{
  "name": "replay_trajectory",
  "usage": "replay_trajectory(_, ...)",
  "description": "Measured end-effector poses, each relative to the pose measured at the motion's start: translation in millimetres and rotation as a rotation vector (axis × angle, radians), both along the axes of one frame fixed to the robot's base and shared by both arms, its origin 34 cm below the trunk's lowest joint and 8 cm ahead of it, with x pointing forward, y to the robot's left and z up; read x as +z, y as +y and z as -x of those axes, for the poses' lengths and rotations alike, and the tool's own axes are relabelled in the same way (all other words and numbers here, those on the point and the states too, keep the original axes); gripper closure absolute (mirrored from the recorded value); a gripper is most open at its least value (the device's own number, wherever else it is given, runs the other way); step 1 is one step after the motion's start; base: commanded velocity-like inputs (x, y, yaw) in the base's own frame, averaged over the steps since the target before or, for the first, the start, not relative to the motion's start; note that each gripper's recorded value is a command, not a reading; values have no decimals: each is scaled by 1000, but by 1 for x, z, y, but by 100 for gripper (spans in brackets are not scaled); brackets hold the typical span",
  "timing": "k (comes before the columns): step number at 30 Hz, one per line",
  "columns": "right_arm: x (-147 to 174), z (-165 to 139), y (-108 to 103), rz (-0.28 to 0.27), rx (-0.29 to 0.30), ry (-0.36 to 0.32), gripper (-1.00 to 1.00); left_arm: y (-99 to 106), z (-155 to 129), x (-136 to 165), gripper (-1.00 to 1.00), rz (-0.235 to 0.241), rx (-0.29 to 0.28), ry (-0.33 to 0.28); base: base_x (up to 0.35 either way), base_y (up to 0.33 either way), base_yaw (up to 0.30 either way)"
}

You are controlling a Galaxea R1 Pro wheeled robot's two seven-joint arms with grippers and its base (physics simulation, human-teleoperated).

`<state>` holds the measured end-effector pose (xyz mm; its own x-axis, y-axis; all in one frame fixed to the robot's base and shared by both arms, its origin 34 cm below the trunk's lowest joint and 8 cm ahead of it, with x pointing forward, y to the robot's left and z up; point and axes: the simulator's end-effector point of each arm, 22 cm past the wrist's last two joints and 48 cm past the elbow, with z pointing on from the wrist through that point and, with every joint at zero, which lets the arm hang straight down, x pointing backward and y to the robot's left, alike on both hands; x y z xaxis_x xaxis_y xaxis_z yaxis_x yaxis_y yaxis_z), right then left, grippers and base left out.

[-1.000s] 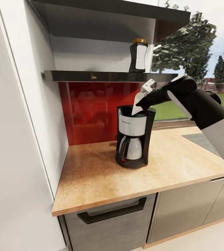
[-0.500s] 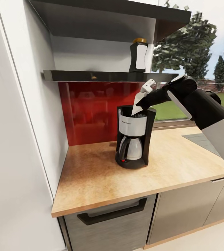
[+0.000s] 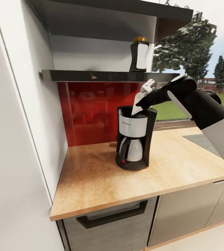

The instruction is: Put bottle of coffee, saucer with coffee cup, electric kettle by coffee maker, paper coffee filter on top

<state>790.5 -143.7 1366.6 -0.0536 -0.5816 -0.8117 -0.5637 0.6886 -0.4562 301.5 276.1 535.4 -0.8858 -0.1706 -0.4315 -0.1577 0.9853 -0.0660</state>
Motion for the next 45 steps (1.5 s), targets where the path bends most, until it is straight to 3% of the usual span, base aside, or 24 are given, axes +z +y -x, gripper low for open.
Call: replay_trajectory(45,0,0,1,0,1,-1,100,0,0,0,-100,1,-2,0,45,0,0)
